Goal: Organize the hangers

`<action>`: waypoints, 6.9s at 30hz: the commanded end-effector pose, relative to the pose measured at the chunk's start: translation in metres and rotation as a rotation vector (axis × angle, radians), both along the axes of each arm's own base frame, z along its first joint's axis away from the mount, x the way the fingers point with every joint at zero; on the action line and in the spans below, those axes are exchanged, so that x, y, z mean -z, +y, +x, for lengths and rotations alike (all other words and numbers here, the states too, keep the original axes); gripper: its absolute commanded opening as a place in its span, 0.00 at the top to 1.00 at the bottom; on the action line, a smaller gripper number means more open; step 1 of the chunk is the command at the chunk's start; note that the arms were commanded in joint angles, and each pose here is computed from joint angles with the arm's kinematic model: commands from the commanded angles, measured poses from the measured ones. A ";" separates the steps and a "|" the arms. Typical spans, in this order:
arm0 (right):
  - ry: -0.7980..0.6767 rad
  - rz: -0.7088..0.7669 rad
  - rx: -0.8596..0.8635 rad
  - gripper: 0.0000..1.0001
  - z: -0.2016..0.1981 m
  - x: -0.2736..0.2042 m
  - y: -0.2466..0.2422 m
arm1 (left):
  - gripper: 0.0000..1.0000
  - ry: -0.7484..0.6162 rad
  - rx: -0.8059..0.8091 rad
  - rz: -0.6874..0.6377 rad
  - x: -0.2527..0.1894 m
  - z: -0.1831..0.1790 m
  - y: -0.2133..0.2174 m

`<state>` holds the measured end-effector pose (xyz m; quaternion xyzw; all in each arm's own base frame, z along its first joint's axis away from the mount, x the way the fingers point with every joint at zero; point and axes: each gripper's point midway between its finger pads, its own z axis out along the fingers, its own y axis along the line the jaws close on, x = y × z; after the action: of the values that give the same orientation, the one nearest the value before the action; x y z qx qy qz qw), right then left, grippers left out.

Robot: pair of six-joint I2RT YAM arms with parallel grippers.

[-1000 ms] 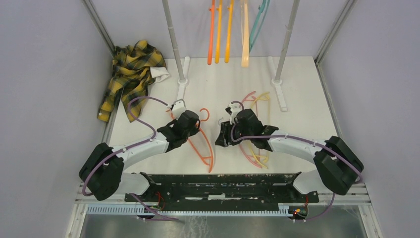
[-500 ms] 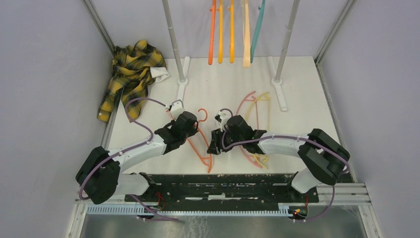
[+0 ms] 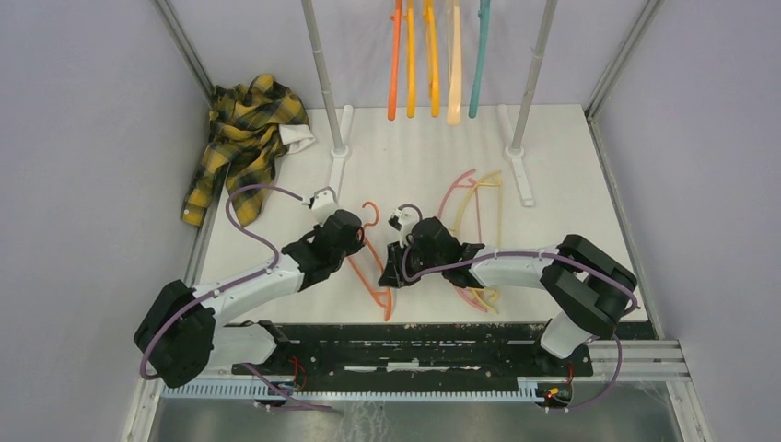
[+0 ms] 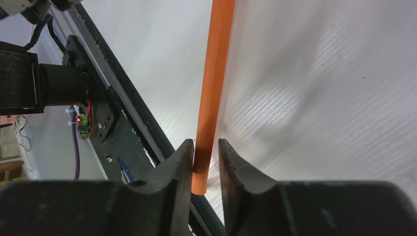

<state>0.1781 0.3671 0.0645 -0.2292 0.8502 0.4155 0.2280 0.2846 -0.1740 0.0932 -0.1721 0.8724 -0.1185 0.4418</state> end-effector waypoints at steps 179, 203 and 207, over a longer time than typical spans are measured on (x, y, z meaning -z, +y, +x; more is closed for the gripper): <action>-0.724 -0.192 0.483 0.24 0.041 -0.210 -0.118 | 0.97 -0.553 0.353 -0.169 -0.364 0.262 -0.047; -0.697 -0.139 0.473 0.24 0.047 -0.221 -0.105 | 0.97 -0.634 0.388 -0.349 -0.398 0.267 -0.048; -0.699 -0.138 0.446 0.22 0.049 -0.224 -0.096 | 0.97 -0.614 0.394 -0.343 -0.396 0.262 -0.048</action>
<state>0.2230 0.2582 0.2589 -0.1900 0.7922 0.1649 0.5560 0.5637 -0.2259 0.4367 -0.0333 0.7283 -0.3572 0.5839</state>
